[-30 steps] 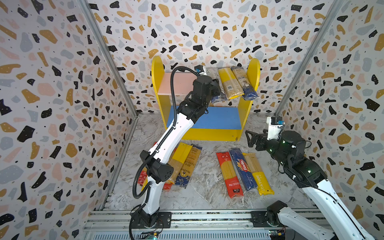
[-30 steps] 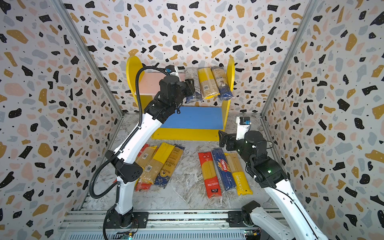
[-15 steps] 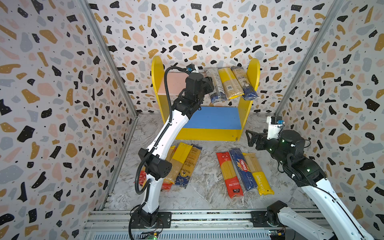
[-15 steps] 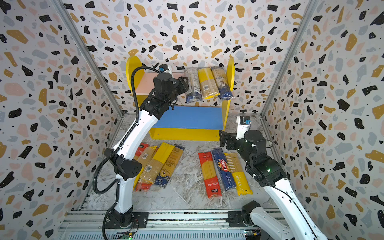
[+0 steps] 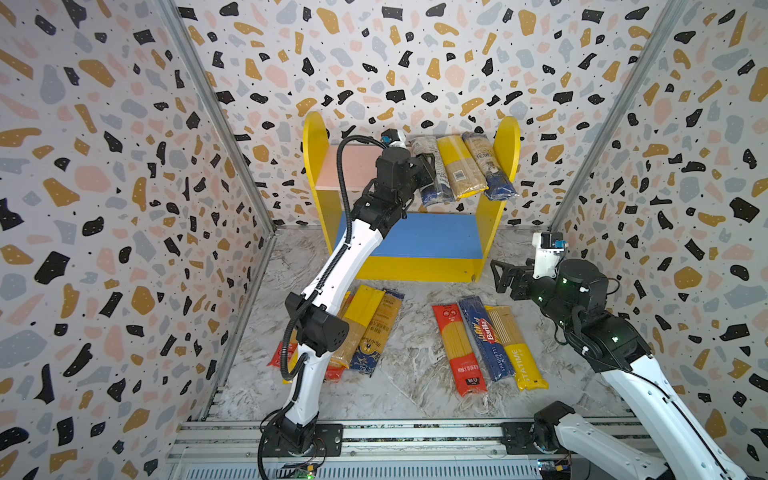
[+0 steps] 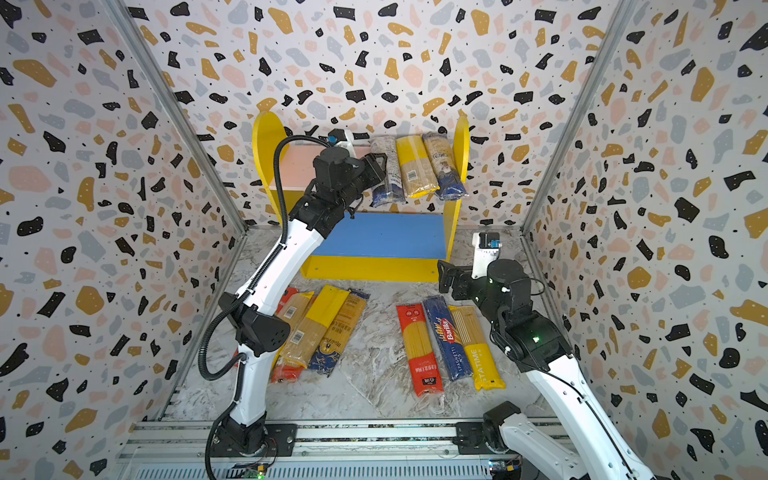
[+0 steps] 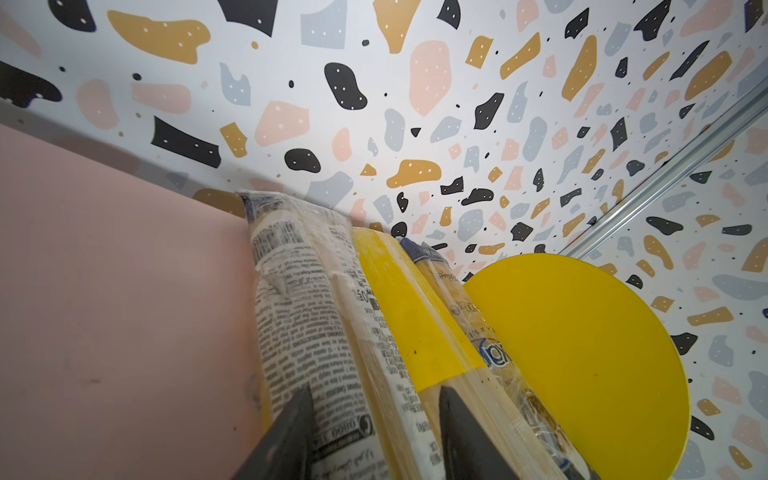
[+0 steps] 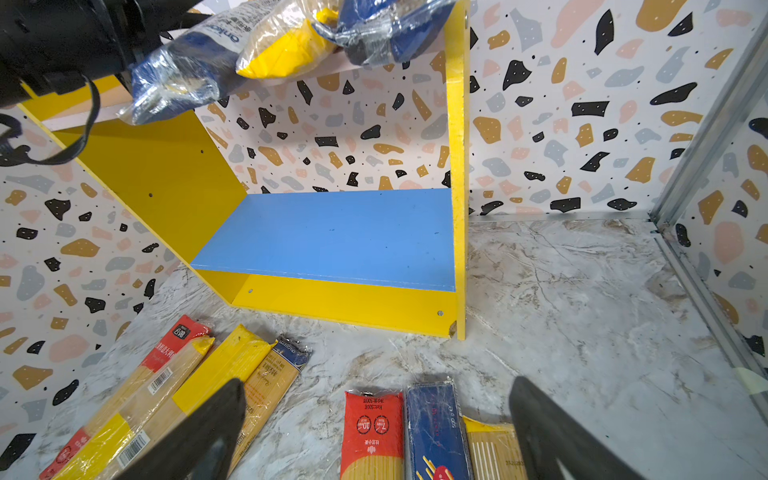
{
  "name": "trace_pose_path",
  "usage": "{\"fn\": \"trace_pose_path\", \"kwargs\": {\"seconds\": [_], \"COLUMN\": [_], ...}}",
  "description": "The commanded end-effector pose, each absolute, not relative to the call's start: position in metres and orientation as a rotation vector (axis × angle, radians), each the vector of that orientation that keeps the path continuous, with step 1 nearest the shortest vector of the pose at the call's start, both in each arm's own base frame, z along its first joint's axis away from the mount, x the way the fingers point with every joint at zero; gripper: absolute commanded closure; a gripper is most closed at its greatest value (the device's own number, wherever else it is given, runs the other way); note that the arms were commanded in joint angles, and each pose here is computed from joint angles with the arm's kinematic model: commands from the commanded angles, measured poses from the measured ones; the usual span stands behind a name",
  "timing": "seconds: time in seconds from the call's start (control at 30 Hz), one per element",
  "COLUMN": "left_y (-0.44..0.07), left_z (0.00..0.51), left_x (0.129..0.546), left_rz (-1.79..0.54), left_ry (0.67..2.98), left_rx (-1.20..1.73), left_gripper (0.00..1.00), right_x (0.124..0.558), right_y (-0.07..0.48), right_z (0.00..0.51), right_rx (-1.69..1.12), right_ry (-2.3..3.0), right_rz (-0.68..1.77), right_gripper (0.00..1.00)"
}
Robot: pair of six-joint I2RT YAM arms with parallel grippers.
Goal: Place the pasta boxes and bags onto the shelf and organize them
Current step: 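Lower the white-labelled bag onto the pink shelf beside the yellow-topped bag, then open the left gripper and draw it back down toward the table bags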
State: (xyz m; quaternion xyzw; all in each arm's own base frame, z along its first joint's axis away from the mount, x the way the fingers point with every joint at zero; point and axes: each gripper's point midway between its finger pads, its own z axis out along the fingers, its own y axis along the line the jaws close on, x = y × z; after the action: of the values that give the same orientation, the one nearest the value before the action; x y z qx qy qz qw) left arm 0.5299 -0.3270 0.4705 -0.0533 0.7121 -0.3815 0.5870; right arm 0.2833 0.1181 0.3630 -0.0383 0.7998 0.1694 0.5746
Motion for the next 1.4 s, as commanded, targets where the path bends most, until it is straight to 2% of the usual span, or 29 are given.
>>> {"fn": "trace_pose_path", "kwargs": {"seconds": [0.0,0.07,0.17,0.33,0.47,0.6,0.97,1.23,1.37], "left_y": [-0.338,-0.331,-0.312,-0.277,-0.258,-0.226,-0.142,-0.119,-0.134], "left_z": [0.465,0.477,0.496,0.528,0.525,0.489,0.312,0.242,0.207], "left_x": [0.528,0.519,0.501,0.456,0.403,0.356,0.279,0.261,0.259], "left_rz": [-0.917,-0.866,-0.767,-0.6,-0.433,-0.374,-0.192,-0.091,-0.135], "left_ry": [1.676,1.66,1.637,1.591,1.59,1.623,1.9,2.008,2.094], "left_rx": [-0.09,-0.08,-0.072,-0.063,-0.048,-0.052,-0.086,-0.08,-0.036], "left_gripper": [0.52,0.51,0.44,0.38,0.23,0.16,0.14,0.11,0.11], "right_x": [0.28,0.281,0.281,0.283,0.281,0.277,0.273,0.272,0.273], "right_y": [0.113,0.113,0.114,0.12,0.122,0.121,0.123,0.129,0.124], "right_z": [0.368,0.367,0.365,0.363,0.365,0.366,0.359,0.356,0.355], "right_rx": [-0.068,-0.072,-0.069,-0.083,-0.091,-0.093,-0.113,-0.133,-0.117], "right_ry": [1.866,1.867,1.864,1.86,1.856,1.85,1.872,1.888,1.901], "right_rz": [0.392,0.391,0.393,0.424,0.44,0.445,0.455,0.481,0.44], "right_gripper": [0.01,0.01,0.01,0.01,0.01,0.01,0.01,0.01,0.01]}}
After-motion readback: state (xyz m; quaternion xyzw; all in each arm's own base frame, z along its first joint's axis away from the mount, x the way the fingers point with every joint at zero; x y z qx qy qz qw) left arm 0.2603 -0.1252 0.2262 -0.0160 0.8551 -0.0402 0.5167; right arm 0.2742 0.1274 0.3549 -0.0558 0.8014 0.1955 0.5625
